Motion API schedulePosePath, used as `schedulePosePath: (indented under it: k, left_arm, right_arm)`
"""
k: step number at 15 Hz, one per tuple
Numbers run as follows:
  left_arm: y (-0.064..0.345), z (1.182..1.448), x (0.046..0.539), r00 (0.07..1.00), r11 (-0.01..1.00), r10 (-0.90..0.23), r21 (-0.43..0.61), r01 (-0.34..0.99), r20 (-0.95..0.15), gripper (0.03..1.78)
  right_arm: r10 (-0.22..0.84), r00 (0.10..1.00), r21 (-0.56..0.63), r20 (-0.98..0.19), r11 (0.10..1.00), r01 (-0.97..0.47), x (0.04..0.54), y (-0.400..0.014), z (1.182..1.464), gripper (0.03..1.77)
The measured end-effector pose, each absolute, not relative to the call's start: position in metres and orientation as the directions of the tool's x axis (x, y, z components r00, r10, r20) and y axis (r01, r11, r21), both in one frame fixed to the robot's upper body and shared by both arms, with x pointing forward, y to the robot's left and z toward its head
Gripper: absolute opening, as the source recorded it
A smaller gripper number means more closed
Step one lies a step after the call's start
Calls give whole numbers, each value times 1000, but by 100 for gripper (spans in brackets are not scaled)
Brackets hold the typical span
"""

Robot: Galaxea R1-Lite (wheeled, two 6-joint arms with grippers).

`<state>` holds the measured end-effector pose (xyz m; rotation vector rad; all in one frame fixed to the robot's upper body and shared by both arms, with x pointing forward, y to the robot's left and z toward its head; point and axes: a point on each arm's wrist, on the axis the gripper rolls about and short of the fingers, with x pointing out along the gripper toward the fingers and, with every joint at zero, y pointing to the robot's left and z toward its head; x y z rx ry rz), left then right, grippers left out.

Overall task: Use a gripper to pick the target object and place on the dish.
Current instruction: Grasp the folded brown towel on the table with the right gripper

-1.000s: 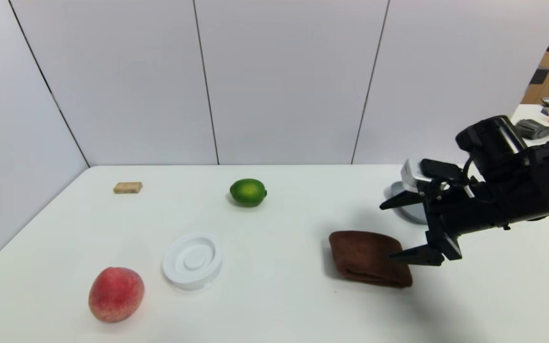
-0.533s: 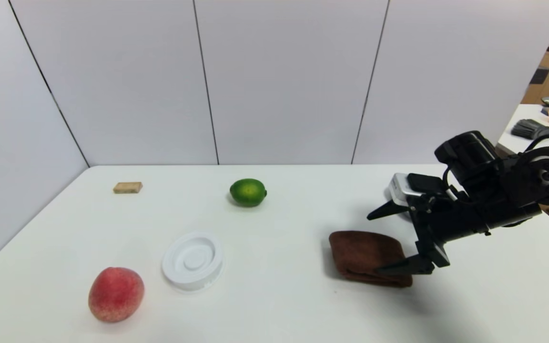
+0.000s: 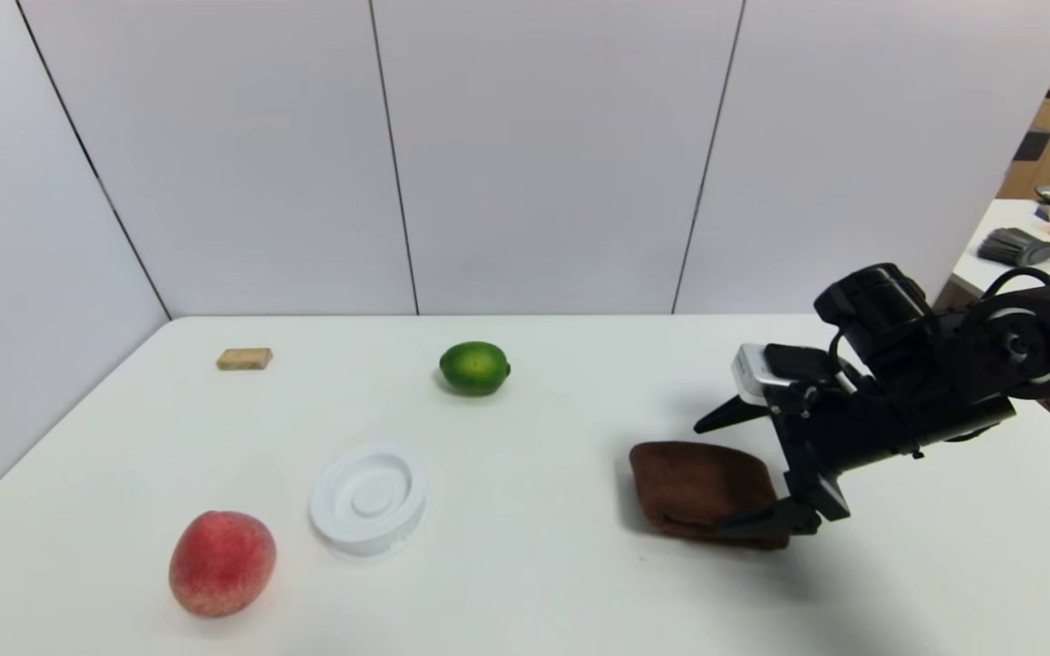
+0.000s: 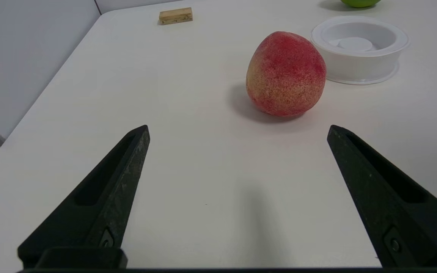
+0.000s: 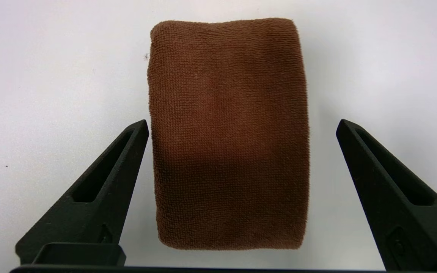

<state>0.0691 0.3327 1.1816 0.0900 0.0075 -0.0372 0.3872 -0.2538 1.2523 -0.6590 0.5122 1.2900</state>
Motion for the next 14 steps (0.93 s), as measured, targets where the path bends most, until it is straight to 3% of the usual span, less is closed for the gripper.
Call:
schedulePosePath:
  k: [14]
  left_arm:
    - [333,1182,69,999,995,-36,90,37,-9,169]
  right_arm:
    - [688,150,-135,-710,76,-988,399,-245,1226,171]
